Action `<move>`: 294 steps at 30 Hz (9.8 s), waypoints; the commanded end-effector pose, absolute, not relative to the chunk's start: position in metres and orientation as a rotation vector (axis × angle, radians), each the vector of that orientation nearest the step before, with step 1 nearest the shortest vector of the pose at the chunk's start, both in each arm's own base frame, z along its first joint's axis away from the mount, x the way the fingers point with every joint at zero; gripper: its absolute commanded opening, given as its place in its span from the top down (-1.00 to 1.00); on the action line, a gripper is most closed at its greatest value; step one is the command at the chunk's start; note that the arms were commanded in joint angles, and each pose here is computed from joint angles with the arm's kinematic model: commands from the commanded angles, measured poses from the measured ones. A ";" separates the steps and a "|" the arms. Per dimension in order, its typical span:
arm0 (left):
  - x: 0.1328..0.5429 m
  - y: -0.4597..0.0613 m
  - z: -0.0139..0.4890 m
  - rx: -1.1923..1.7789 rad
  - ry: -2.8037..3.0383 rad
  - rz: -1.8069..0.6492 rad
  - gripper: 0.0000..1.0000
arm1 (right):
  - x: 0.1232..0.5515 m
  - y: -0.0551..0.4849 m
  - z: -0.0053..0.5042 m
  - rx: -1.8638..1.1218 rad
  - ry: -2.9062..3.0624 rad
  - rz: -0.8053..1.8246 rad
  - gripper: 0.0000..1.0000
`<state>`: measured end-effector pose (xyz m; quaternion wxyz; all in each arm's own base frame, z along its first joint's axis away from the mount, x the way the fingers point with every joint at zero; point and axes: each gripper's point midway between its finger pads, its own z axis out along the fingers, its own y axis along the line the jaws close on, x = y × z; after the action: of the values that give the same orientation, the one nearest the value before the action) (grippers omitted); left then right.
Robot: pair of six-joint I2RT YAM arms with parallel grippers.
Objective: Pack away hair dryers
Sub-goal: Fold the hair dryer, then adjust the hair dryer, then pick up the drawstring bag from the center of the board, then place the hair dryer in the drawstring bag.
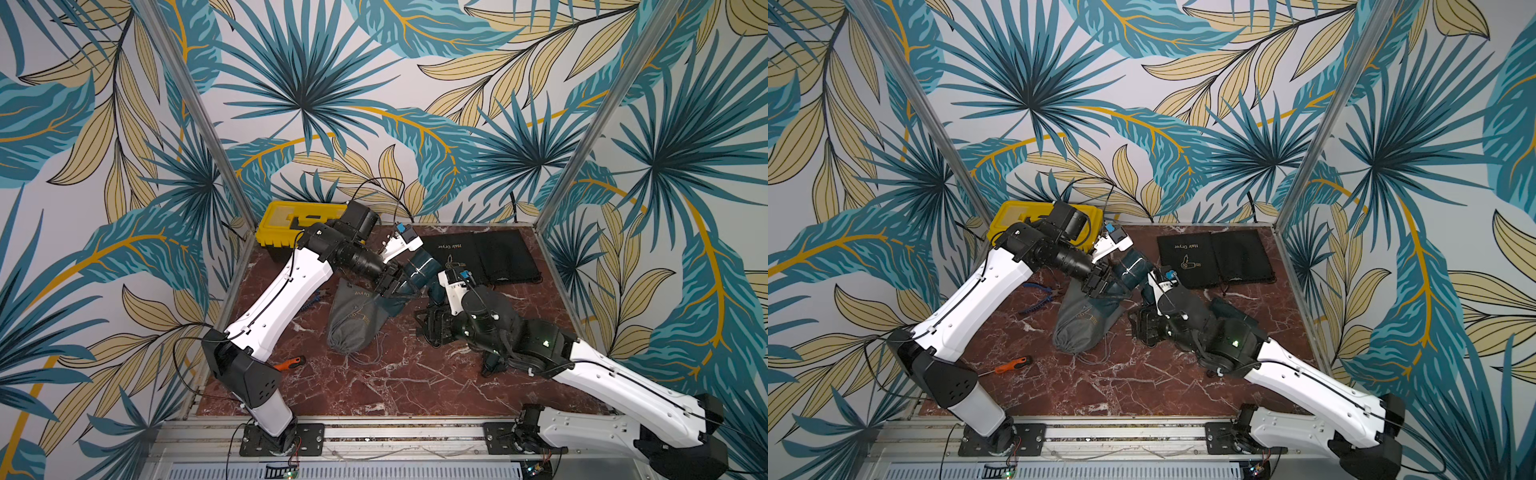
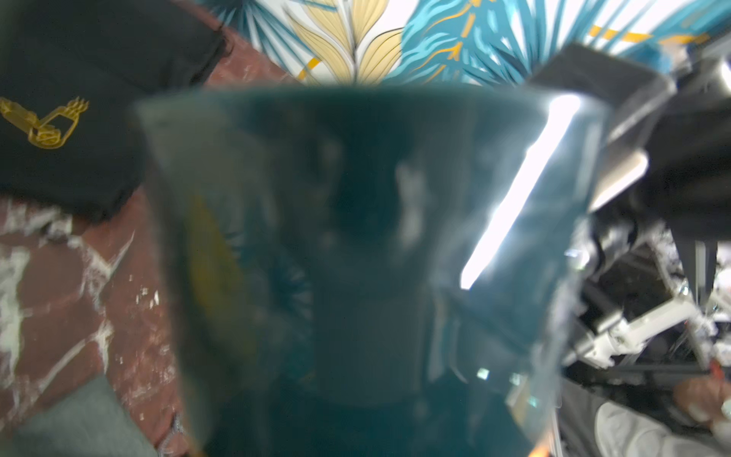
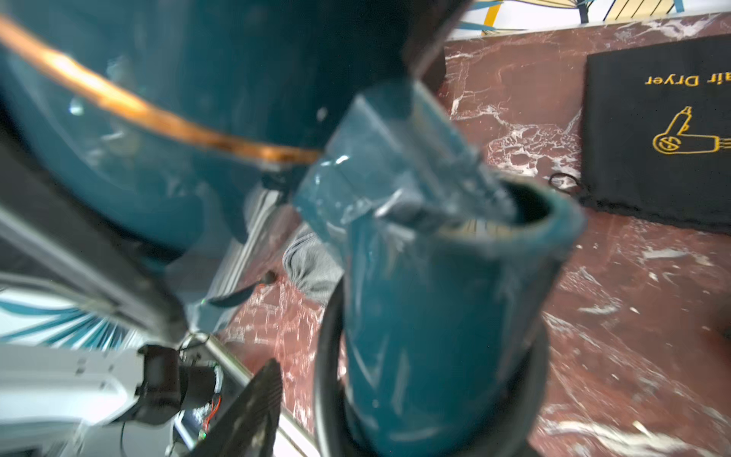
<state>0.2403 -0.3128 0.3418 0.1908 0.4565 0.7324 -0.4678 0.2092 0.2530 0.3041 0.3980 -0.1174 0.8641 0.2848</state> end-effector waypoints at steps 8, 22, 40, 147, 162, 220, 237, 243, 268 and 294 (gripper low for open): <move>0.225 -0.312 0.344 1.475 1.931 -1.342 1.00 | 0.162 0.219 0.355 -0.413 2.095 0.854 -0.37; 0.214 -0.315 0.388 1.420 1.826 -1.496 1.00 | 0.164 0.225 0.315 -0.386 2.125 0.871 -0.13; 0.204 -0.312 0.413 1.407 1.741 -1.588 1.00 | 0.173 0.238 0.323 -0.336 1.980 0.977 0.40; 0.294 -0.282 0.420 0.989 1.879 -1.482 -0.99 | 0.244 0.246 0.354 0.183 1.624 1.083 1.00; 0.409 -0.322 0.252 1.152 2.139 -0.566 -0.77 | 0.226 0.095 0.348 0.472 1.709 0.472 1.00; 0.434 -0.430 0.089 1.714 1.887 -0.136 1.00 | 0.199 0.057 0.352 0.446 1.730 0.464 1.00; 0.357 -0.360 0.202 1.486 2.124 -0.350 1.00 | 0.181 0.150 0.258 0.407 2.122 0.864 1.00; 0.343 -0.360 0.204 1.418 2.189 -0.451 1.00 | 0.178 0.191 0.232 0.277 2.269 0.912 1.00; 0.306 -0.362 0.223 1.391 2.201 -0.619 1.00 | 0.170 0.219 0.202 0.430 2.138 1.346 1.00; 0.266 -0.376 0.230 1.468 2.165 -0.763 1.00 | 0.181 0.239 0.184 0.153 2.501 0.880 1.00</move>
<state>0.2884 -0.3758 0.2115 0.2042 0.5169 0.7941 -0.2460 0.1712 0.2371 0.1646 0.2132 0.0637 0.9237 0.3119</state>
